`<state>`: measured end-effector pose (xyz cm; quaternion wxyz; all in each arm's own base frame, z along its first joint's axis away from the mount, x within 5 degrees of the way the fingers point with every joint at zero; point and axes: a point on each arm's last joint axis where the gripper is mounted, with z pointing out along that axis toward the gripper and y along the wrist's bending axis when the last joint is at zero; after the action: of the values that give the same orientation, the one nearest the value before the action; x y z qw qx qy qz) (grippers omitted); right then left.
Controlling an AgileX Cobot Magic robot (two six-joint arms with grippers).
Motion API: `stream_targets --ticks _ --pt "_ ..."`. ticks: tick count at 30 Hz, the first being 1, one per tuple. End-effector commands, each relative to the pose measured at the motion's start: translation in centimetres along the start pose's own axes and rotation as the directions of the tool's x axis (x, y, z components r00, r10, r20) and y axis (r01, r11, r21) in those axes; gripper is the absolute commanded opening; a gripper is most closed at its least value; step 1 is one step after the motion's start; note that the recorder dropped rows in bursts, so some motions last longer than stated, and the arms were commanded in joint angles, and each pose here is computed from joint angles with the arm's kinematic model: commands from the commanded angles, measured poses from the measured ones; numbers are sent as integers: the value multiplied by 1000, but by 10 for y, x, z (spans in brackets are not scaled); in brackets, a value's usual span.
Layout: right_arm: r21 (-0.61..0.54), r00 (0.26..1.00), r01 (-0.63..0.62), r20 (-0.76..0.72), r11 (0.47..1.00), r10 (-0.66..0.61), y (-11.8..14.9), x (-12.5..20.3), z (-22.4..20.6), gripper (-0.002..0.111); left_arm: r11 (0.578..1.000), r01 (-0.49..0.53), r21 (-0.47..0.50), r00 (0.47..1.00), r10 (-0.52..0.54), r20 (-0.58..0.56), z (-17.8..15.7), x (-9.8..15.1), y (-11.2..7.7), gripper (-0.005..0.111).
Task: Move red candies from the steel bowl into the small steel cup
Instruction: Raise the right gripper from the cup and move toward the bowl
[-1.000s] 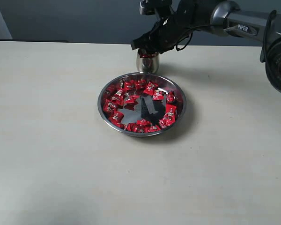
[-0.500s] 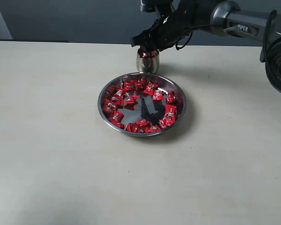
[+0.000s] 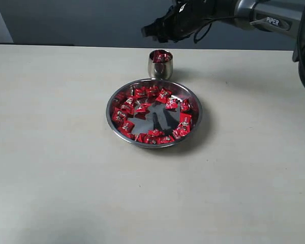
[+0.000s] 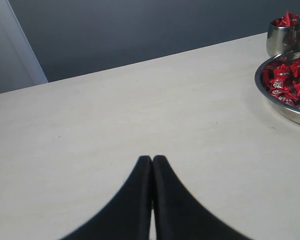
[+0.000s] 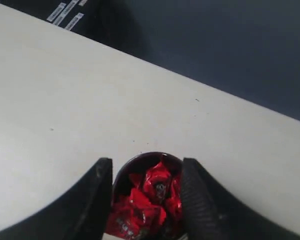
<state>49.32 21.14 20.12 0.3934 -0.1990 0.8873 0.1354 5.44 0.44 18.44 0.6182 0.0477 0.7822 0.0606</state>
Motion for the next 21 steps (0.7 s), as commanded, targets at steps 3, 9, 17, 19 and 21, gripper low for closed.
stream_targets --ticks 3,9,17,19,21 --pt "1 1000 8 -14 1000 -8 -2 -3 -6 43 1000 3 -1 1000 -3 12 0 -1 0 0" --pt "-9 1000 11 -28 1000 -11 0 -8 -16 42 1000 3 -1 1000 -3 12 0 -1 0 0" --pt "-58 986 17 -165 998 -27 8 -8 -41 18 1000 3 -1 1000 -3 12 0 -1 0 0" --pt "-79 970 18 -239 997 -37 10 -2 -43 18 1000 3 -1 1000 -3 12 0 -1 0 0" --pt "-97 952 15 -304 995 -44 12 4 -45 18 1000 3 -1 1000 -3 12 0 -1 0 0"
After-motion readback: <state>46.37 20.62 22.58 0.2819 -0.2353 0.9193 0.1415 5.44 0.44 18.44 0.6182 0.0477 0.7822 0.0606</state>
